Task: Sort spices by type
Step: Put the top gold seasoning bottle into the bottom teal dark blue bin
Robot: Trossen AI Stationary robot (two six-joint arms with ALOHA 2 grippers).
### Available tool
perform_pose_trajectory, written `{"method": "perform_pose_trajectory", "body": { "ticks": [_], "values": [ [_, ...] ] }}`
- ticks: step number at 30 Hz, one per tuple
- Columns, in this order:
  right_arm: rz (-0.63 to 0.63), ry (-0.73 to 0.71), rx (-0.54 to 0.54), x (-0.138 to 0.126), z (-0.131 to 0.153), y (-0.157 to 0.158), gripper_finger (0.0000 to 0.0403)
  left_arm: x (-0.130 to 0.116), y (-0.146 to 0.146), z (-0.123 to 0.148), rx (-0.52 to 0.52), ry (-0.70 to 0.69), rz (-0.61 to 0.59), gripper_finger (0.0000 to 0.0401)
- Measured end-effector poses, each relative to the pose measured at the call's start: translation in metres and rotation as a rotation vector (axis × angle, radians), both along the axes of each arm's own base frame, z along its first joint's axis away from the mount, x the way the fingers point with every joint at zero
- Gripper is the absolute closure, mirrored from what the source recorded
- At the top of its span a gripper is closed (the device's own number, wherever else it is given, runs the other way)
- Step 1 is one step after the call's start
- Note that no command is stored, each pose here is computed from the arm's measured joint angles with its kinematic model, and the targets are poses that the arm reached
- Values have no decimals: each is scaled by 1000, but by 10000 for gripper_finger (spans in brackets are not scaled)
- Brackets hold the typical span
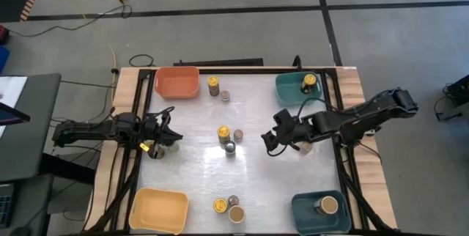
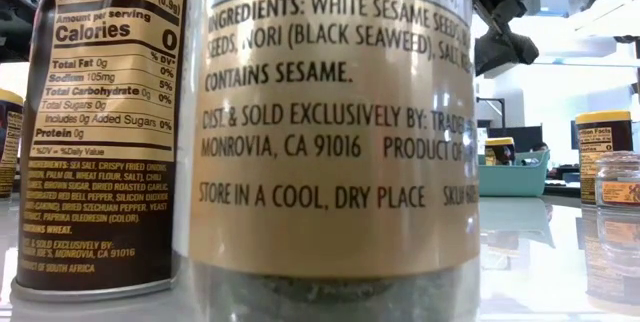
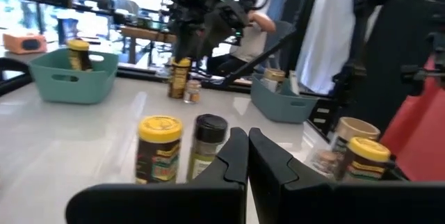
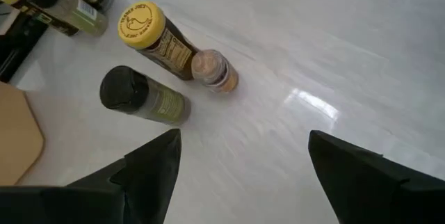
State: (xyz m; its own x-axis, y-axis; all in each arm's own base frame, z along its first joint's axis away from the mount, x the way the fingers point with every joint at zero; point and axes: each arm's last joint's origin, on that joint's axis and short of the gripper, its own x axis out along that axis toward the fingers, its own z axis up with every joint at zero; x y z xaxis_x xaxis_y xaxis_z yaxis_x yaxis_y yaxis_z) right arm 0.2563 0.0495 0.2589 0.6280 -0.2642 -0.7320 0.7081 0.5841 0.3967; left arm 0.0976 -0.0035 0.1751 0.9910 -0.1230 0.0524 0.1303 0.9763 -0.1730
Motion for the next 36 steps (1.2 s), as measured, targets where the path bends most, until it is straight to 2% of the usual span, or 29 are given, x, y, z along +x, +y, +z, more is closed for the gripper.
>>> {"method": "perform_pose_trajectory", "body": {
  "ticks": [12,15,19,28,36],
  "values": [
    [-11,1,7,1,-2,0,61,0,2,1,-72,0,73,401],
    [-13,-1,7,2,-2,0,61,0,4,0,-147,11,146,400],
    [-14,-20,11,3,-1,0,61,-1,6,2,-133,13,207,386],
    [-14,-42,15,5,1,0,61,-4,8,10,-73,34,279,334],
    [-34,-42,11,6,1,-5,61,-6,7,9,-133,114,257,249]
  ]
}}
